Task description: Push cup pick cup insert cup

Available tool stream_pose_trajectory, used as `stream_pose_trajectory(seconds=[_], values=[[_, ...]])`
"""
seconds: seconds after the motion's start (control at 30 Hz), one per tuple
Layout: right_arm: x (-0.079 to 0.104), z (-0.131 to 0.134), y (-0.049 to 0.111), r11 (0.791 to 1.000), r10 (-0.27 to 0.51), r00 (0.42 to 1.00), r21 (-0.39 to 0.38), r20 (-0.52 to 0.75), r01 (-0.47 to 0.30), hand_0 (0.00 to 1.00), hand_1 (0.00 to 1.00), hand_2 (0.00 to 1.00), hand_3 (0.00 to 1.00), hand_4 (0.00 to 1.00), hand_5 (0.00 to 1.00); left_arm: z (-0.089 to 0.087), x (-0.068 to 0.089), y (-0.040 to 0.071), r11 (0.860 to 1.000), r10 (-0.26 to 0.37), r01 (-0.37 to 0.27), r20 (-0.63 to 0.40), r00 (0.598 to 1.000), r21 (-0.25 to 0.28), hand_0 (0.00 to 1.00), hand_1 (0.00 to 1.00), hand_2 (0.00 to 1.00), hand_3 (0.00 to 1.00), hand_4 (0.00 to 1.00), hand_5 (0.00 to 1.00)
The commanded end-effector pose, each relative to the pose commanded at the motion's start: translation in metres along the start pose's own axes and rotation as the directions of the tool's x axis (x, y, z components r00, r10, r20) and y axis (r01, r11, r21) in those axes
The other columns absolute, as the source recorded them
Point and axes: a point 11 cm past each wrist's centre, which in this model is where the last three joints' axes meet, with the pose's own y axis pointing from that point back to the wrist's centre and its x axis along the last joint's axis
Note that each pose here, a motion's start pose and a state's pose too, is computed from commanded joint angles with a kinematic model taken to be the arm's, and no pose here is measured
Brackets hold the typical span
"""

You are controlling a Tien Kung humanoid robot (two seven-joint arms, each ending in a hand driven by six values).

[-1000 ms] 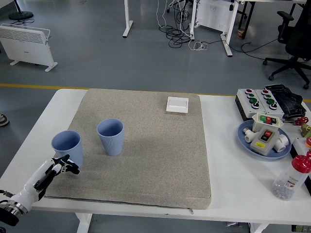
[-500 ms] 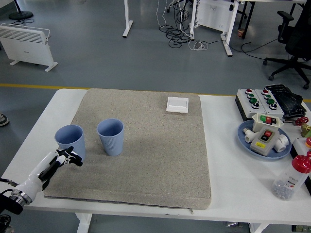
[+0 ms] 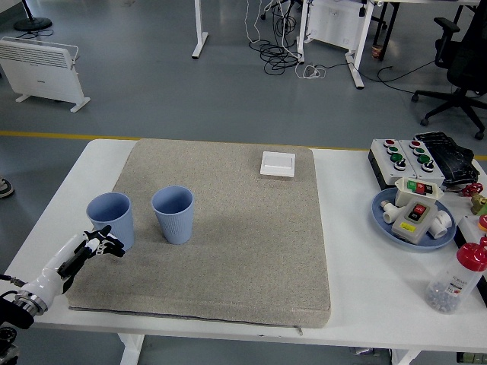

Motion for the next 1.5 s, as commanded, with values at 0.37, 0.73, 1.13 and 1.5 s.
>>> stream_pose_trajectory(seconds=[0.37,0.73,1.13,1.5], values=[[-0.001,-0.001,0.000,1.000,-0.001,1.000,0.002,-0.007,0.001,0.724,0.648,0.648,0.577,0.125,0.469,0.010,0.001,-0.014,1.000,-0.013,0.013,0.001,1.000,-0.020,0.703,0.507,0.480,0.467,0.626,0.998],[-0.003,-0.002,0.000,1.000,-0.003,1.000,0.002,-0.012,0.003,0.724,0.647,0.648,0.577,0.125,0.471,0.008,0.004,-0.024,1.000,-0.007,0.007,-0.004,1.000,-0.010,0.706,0.506,0.479,0.467,0.625,0.998],[-0.003,-0.001,0.000,1.000,-0.003,1.000,0.001,-0.018,0.003,0.724,0.648,0.649,0.577,0.125,0.470,0.014,0.011,-0.036,1.000,-0.005,0.005,0.014,1.000,-0.004,0.712,0.503,0.477,0.465,0.616,0.998],[-0.003,0.000,0.000,1.000,-0.002,1.000,-0.001,-0.023,0.002,0.724,0.648,0.648,0.577,0.125,0.470,0.013,0.008,-0.044,1.000,-0.006,0.006,-0.011,1.000,-0.003,0.715,0.503,0.476,0.465,0.612,0.998]])
